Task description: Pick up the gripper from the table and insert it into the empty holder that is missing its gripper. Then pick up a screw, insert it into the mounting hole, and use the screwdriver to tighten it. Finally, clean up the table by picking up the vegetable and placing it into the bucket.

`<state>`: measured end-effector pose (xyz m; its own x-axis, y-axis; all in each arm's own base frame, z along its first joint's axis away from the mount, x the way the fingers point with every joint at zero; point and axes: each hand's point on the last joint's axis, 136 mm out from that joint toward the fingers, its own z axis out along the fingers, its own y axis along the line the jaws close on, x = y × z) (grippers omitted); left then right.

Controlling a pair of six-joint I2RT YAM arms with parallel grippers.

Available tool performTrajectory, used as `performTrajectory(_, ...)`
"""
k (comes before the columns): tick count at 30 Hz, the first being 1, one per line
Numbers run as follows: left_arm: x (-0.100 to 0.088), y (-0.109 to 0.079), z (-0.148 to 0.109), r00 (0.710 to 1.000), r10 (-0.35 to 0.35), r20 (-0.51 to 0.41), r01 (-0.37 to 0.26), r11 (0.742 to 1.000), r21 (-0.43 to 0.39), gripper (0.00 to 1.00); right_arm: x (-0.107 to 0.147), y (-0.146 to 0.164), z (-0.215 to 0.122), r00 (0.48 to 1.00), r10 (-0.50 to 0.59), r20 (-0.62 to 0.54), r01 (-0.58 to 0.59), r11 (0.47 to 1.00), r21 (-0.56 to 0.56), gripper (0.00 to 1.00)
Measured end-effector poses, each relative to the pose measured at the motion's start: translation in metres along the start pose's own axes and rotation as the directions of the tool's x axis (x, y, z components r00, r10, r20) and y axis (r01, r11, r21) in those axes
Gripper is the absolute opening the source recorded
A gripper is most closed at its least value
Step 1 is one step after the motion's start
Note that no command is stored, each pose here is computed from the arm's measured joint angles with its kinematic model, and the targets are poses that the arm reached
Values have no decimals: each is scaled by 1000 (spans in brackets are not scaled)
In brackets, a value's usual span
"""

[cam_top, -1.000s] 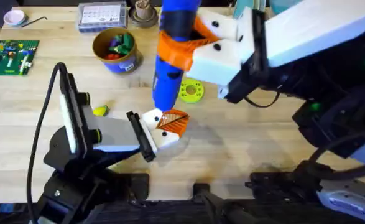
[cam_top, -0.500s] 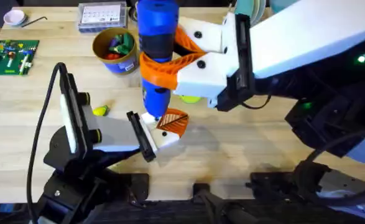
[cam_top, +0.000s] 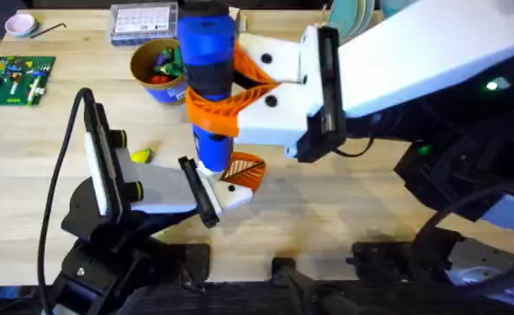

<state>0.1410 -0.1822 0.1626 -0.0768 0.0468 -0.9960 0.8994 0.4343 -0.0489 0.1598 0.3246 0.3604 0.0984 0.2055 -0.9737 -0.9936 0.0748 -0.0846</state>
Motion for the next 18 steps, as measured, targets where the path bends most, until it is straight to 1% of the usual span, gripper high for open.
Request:
performTrajectory(4, 0, 0, 0, 1000, 0, 0, 0, 1000, 0, 3, 4, -2, 1, 1000, 7, -9, -7, 1000, 2, 23)
performTrajectory(14, 0, 0, 0, 1000, 0, 0, 0, 1000, 0, 3, -3, -2, 3, 1000, -17, 6, 17, 1000, 1, 23)
performTrajectory(18, 0, 0, 0, 1000, 0, 0, 0, 1000, 0, 3, 1, -2, 3, 1000, -3, -11, 3, 1000, 1, 23)
